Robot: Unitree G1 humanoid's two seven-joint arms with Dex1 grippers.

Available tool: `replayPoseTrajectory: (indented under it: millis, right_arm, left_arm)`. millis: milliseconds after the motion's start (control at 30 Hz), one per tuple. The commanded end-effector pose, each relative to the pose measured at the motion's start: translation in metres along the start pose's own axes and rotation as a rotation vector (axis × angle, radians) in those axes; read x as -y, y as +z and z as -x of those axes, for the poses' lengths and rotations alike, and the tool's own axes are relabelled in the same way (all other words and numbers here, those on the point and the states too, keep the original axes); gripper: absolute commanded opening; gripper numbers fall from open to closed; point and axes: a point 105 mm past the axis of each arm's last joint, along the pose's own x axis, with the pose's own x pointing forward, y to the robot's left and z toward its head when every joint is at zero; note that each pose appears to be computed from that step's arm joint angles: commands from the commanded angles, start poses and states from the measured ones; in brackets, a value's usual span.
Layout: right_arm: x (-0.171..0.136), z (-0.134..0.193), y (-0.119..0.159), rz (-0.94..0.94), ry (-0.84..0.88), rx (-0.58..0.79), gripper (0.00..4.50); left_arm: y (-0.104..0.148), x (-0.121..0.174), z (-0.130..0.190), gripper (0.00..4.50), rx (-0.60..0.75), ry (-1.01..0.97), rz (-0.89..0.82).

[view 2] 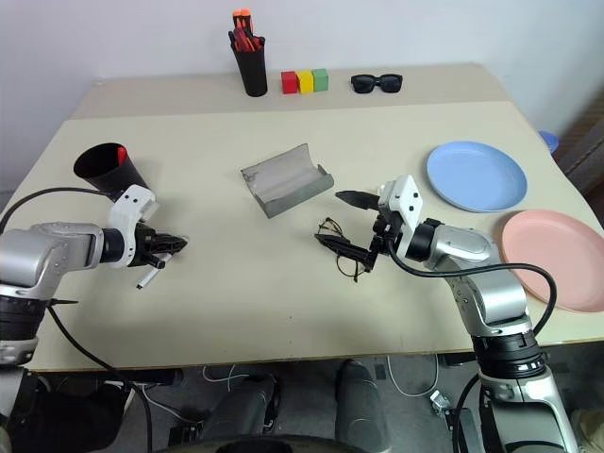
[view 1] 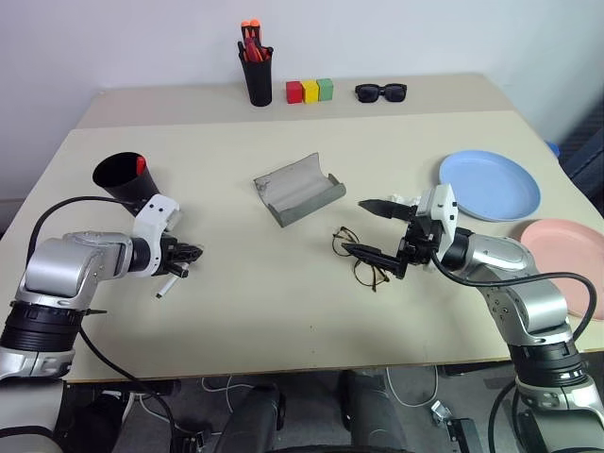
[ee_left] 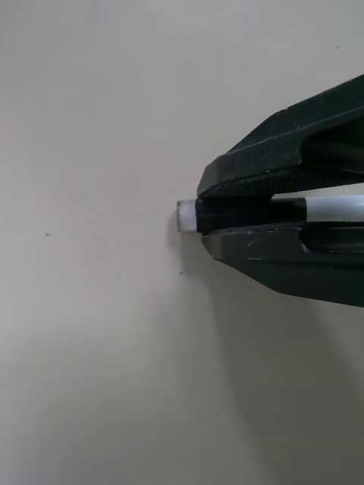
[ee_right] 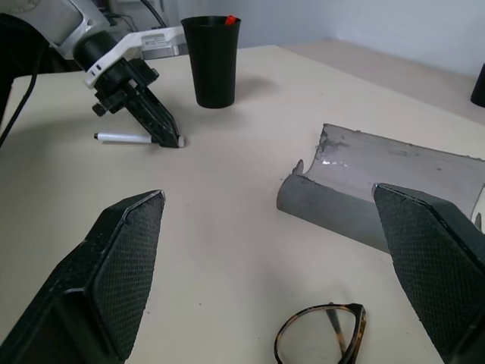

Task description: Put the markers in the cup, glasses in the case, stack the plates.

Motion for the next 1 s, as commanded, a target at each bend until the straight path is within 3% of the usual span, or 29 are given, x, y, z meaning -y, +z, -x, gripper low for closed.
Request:
replayPoseTrajectory:
  millis: [33,100,200,267,333,433,633,900,1000]
  right_arm:
    - [0.0,0.001,0.014,0.045,0.019,0.037,4.5]
    - [0.002,0.001,0.017,0.042,0.014,0.051,4.5]
    - [0.003,-0.001,0.02,0.039,0.014,0.068,4.5]
    - [0.002,-0.004,0.019,0.043,0.019,0.065,4.5]
    - [0.002,-0.004,0.019,0.043,0.02,0.065,4.5]
    - [0.003,-0.004,0.018,0.044,0.016,0.065,4.5]
    - [0.002,-0.004,0.019,0.047,0.016,0.063,4.5]
    - [0.002,-0.004,0.019,0.054,0.012,0.06,4.5]
    - [0.003,-0.002,0.02,0.055,0.005,0.058,4.5]
  left_arm:
    - [0.078,-0.002,0.024,0.02,0.392,0.027,-0.113]
    - [0.113,0.001,0.039,0.02,0.612,0.044,-0.156]
    - [0.142,-0.001,0.06,0.02,0.819,0.088,-0.178]
    - [0.161,-0.016,0.083,0.02,0.979,0.222,-0.175]
    - [0.173,-0.029,0.108,0.02,1.133,0.349,-0.205]
    - [0.176,-0.051,0.132,0.02,1.228,0.445,-0.187]
    - [0.157,-0.09,0.146,0.02,1.271,0.668,-0.18]
    - [0.123,-0.098,0.095,0.02,1.226,0.64,-0.099]
    - [0.117,-0.099,0.09,0.02,1.217,0.649,-0.088]
